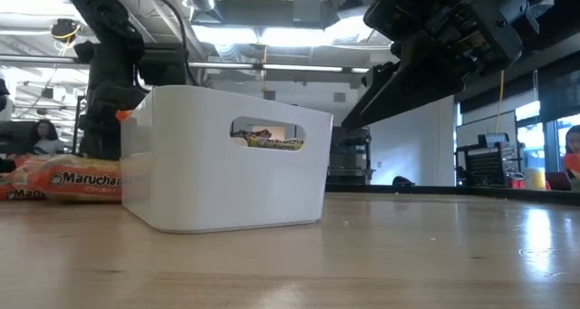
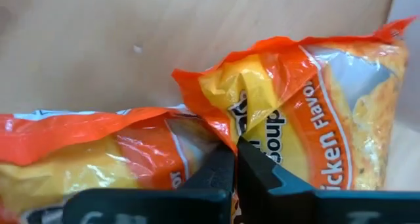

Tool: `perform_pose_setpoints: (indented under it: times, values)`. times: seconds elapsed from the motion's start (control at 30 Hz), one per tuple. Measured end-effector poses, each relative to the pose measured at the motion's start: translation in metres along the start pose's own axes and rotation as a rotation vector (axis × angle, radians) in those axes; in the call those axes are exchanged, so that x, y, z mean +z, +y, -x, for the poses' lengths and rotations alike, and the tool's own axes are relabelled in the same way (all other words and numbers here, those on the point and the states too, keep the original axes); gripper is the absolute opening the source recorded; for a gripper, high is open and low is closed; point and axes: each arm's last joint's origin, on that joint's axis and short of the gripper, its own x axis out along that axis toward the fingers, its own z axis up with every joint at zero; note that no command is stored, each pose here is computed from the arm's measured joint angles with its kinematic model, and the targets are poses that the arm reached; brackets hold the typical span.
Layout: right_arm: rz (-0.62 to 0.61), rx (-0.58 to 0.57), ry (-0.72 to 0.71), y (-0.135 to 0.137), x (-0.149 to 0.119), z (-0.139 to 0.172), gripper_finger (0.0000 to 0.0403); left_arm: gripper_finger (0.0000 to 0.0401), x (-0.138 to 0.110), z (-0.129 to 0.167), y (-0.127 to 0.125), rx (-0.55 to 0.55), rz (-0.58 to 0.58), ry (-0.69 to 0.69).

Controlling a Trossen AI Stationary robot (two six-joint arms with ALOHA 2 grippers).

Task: Sort Maruchan noodles
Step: Put the yellow noodle pack into the white bin

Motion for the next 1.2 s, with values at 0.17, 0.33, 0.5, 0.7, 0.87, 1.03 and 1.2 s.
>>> perform_pose_setpoints:
  times: [0.17, 0.33, 0.5, 0.7, 0.87, 1.03, 1.2]
  values:
    - [0.000, 0.000, 0.000, 0.000, 0.000, 0.000, 0.0211, 0.0001, 0.003, 0.022, -0.016, 0.079, -0.051, -0.045]
    - [0.000, 0.000, 0.000, 0.000, 0.000, 0.000, 0.0211, 0.0001, 0.000, 0.052, -0.036, 0.161, -0.074, -0.111]
    - [0.000, -0.001, 0.003, 0.000, 0.000, 0.000, 0.0211, 0.0000, -0.007, 0.080, -0.056, 0.249, -0.080, -0.177]
    - [0.001, -0.019, 0.005, 0.000, -0.001, 0.000, 0.0211, 0.0000, -0.010, 0.102, -0.077, 0.289, -0.121, -0.258]
    - [0.001, -0.019, 0.006, -0.001, -0.001, 0.000, 0.0211, 0.0000, -0.017, 0.117, -0.087, 0.310, -0.065, -0.271]
    - [0.001, -0.019, 0.006, 0.000, -0.001, 0.000, 0.0211, 0.0000, -0.032, 0.118, -0.086, 0.340, 0.007, -0.150]
    - [0.001, -0.019, 0.006, -0.001, -0.001, 0.000, 0.0211, 0.0000, -0.039, 0.116, -0.092, 0.297, -0.002, -0.099]
